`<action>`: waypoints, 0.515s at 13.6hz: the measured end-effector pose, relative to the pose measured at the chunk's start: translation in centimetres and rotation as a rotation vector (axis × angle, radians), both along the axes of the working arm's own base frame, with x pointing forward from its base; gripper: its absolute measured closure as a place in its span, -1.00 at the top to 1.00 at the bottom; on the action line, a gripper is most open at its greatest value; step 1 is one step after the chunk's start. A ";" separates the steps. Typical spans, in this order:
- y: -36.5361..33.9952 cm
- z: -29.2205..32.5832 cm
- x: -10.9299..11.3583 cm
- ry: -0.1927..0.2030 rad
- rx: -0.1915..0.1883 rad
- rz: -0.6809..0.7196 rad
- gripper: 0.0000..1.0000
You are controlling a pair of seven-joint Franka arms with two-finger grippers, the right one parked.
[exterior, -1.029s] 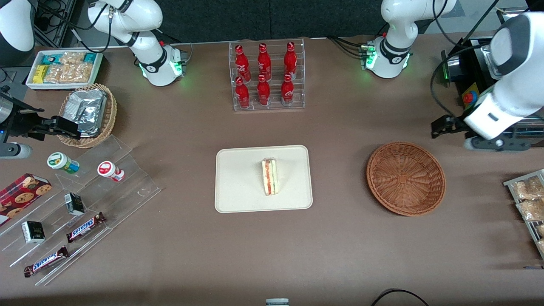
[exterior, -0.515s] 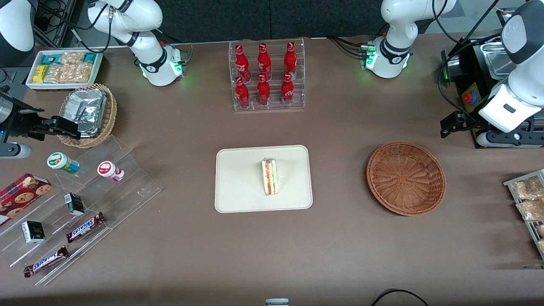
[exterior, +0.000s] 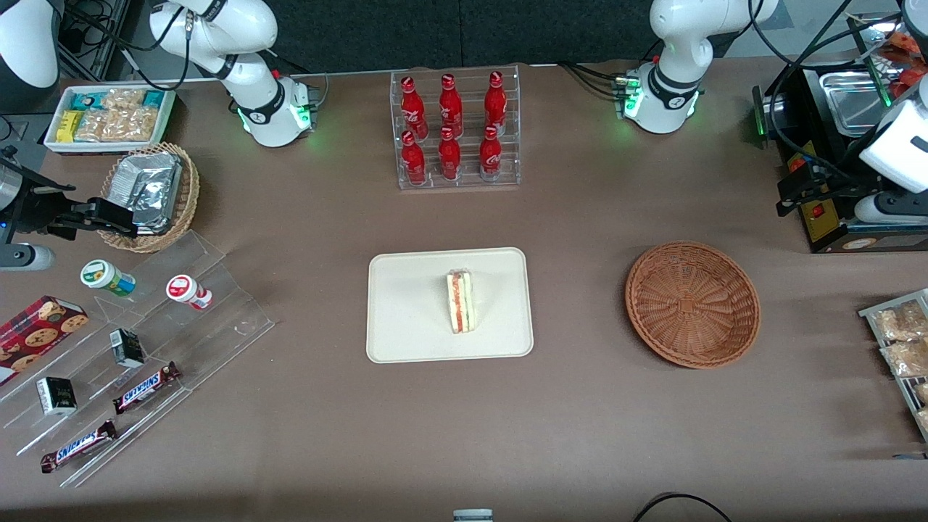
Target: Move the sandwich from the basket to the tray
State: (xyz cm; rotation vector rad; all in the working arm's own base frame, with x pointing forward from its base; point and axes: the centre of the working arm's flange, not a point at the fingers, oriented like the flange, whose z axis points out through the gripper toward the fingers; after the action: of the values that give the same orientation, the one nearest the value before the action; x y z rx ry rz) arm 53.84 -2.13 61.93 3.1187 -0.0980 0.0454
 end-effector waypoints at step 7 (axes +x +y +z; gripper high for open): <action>-1.2 -1.1 0.5 0.022 -0.009 -0.026 1.00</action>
State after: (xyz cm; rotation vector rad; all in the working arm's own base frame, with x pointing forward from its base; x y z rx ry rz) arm 54.38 -3.35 60.79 3.1073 -0.1374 0.0115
